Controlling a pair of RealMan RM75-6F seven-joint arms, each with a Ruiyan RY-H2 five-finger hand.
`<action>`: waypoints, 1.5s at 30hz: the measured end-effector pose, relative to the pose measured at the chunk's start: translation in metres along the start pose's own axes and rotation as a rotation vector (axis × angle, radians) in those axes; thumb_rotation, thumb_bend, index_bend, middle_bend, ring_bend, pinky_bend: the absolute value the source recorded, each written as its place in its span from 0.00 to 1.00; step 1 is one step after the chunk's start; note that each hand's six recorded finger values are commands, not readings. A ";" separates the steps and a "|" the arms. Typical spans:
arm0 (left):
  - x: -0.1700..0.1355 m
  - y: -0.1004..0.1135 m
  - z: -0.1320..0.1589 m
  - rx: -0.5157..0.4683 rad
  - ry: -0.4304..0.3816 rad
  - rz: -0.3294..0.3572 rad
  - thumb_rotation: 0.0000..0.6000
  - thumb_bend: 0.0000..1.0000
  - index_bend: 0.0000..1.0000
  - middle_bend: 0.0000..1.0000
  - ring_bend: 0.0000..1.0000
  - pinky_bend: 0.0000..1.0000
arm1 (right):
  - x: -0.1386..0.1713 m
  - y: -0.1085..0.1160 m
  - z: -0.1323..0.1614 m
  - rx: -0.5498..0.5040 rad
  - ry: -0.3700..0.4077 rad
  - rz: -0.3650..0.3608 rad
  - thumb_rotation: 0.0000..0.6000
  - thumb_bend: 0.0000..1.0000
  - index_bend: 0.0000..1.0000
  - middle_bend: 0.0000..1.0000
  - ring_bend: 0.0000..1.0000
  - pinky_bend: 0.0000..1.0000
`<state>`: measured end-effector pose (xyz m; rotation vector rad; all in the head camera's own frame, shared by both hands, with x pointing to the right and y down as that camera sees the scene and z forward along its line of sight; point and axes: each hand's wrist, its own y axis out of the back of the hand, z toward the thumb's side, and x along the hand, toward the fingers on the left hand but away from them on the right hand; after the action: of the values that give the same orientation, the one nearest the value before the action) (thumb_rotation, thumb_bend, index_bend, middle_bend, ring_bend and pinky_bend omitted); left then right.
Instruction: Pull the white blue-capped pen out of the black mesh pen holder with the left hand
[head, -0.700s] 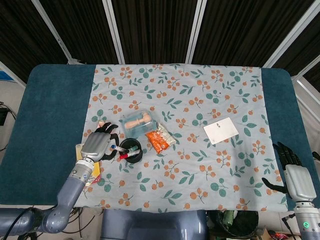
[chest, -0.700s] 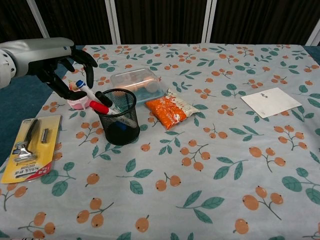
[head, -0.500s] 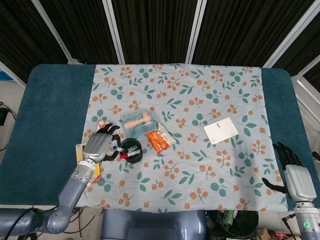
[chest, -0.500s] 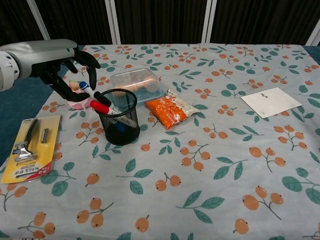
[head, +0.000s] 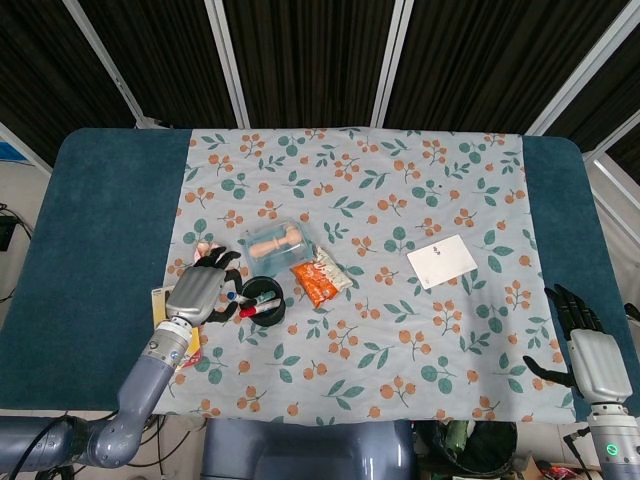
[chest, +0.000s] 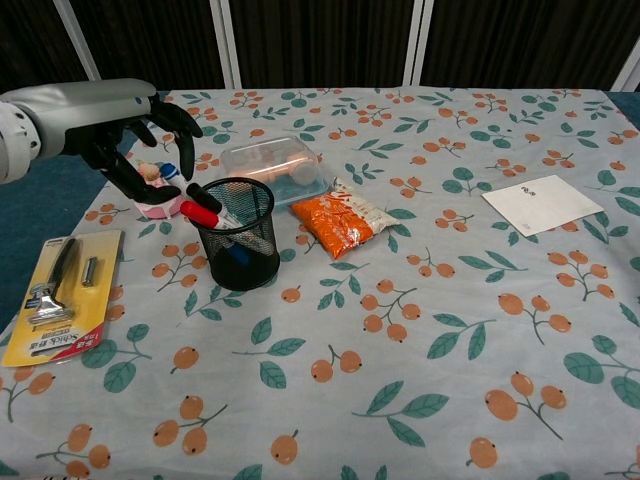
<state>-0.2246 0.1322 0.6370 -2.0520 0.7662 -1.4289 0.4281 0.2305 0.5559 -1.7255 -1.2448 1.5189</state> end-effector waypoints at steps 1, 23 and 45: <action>0.000 0.000 0.000 -0.001 0.000 0.000 1.00 0.37 0.53 0.13 0.00 0.17 | 0.000 0.000 0.000 -0.001 0.000 0.000 1.00 0.28 0.00 0.00 0.00 0.13; 0.000 0.001 0.001 -0.002 -0.001 0.000 1.00 0.37 0.53 0.13 0.00 0.17 | 0.000 0.000 0.000 -0.002 0.000 -0.002 1.00 0.28 0.00 0.00 0.00 0.13; -0.016 0.102 0.010 -0.005 -0.029 0.182 1.00 0.37 0.53 0.13 0.00 0.17 | 0.000 0.000 0.000 -0.003 0.002 -0.002 1.00 0.28 0.00 0.00 0.00 0.13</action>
<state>-0.2350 0.0729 0.5529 -1.9479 0.9195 -1.2948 0.4278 0.2306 0.5556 -1.7271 -1.2485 1.5146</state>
